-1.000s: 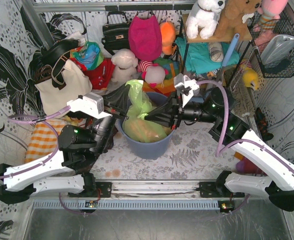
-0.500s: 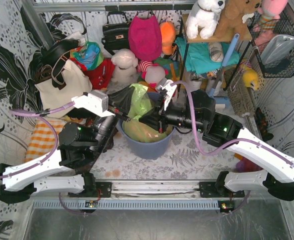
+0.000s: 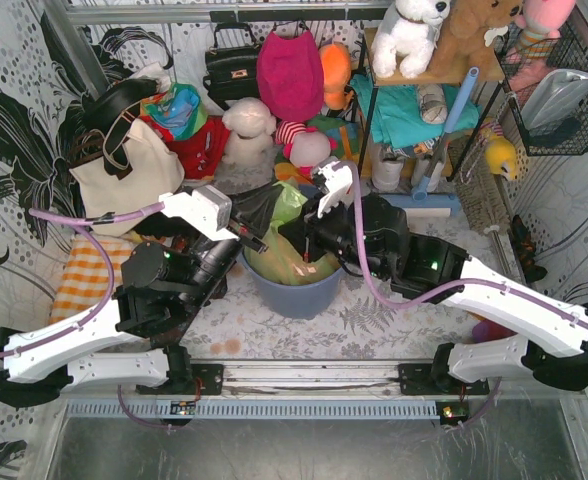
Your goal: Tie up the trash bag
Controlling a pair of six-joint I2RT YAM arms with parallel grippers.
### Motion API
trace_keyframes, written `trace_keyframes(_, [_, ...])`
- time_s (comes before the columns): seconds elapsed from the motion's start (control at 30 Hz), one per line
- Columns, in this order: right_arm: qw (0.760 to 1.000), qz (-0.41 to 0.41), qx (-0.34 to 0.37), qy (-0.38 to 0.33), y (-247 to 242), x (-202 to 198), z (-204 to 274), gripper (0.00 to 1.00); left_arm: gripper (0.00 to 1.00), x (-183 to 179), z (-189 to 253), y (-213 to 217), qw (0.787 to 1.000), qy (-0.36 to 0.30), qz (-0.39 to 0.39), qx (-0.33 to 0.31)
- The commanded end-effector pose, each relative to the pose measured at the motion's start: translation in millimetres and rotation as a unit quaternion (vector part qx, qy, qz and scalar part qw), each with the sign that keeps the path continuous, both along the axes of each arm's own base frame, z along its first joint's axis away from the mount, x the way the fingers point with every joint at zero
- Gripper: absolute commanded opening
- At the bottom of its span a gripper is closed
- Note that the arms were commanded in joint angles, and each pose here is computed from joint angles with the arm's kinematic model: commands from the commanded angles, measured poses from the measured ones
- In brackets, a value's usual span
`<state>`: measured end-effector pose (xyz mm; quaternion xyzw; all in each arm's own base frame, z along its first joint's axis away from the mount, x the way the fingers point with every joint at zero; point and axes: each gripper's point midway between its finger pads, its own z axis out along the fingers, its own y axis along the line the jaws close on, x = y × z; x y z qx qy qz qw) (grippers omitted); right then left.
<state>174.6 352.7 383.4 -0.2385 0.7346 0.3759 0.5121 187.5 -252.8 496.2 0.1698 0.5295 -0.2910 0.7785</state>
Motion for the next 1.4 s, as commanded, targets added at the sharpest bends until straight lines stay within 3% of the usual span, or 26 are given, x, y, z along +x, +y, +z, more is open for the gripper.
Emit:
trace_keyframes(0.0, [0.996, -0.088, 0.030, 0.004, -6, 11, 9, 0.00, 0.00, -4, 14, 7, 1.000, -0.003, -0.008, -0.020])
trace_keyframes(0.5, [0.960, -0.265, 0.090, 0.009, -7, 8, 0, 0.00, 0.00, -6, 12, 5, 1.000, -0.001, -0.016, -0.020])
trace_keyframes(0.97, [0.938, -0.293, 0.181, -0.048, 6, 23, 7, 0.00, 0.00, -16, 5, -6, 0.998, -0.006, -0.056, -0.010])
trace_keyframes(1.37, [0.916, -0.356, 0.175, -0.064, -14, 38, -13, 0.00, 0.00, -26, 4, -11, 0.996, -0.016, -0.087, -0.006])
